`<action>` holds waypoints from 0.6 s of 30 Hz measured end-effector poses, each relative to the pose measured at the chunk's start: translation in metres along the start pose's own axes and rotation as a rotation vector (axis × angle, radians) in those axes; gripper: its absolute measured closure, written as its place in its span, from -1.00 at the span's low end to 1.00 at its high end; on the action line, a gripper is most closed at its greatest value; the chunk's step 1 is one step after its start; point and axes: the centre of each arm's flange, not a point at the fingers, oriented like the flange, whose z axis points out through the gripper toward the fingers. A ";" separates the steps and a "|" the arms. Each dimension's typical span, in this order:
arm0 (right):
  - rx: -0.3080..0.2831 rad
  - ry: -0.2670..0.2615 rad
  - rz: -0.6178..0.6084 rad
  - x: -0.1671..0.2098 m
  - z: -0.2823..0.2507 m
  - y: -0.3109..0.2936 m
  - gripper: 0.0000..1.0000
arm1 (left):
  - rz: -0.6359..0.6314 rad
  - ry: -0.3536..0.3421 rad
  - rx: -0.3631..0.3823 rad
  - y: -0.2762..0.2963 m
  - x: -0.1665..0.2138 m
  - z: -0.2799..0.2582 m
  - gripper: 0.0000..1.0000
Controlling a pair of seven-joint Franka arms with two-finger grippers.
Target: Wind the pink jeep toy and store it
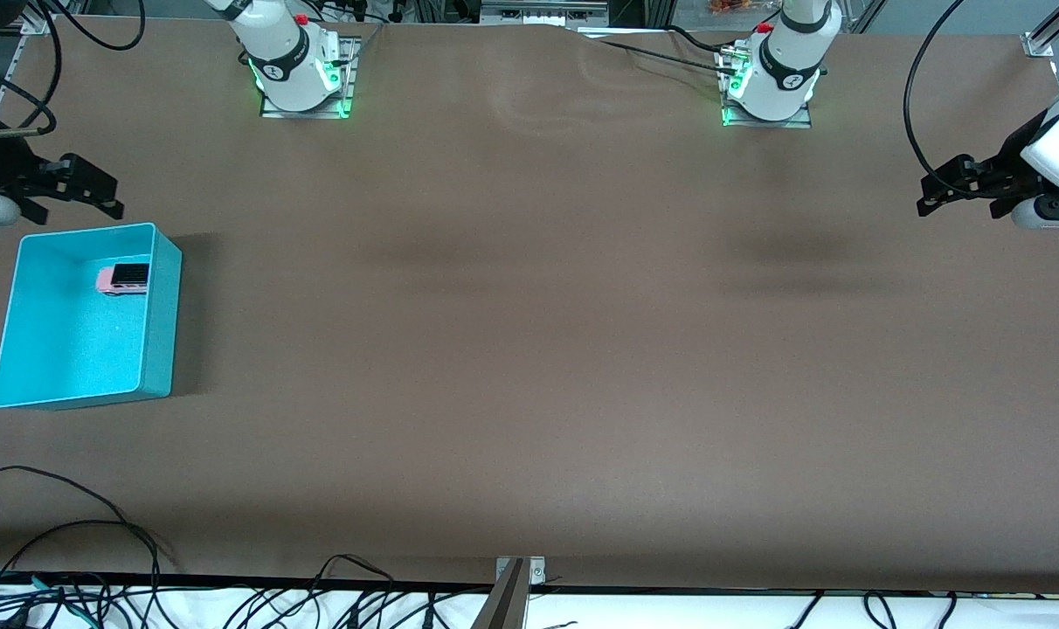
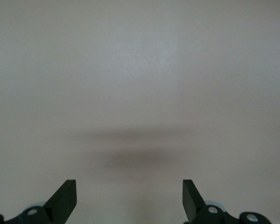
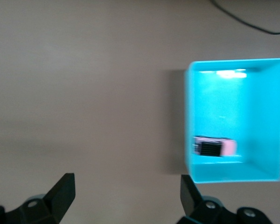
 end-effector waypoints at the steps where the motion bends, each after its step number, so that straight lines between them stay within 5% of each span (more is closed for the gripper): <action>1: -0.017 -0.003 -0.001 0.000 0.000 0.002 -1.00 | 0.000 0.000 0.000 0.000 0.000 0.000 -1.00; 18: -0.023 -0.025 0.035 -0.002 0.001 0.002 -1.00 | 0.000 0.000 0.000 0.000 0.000 0.000 -1.00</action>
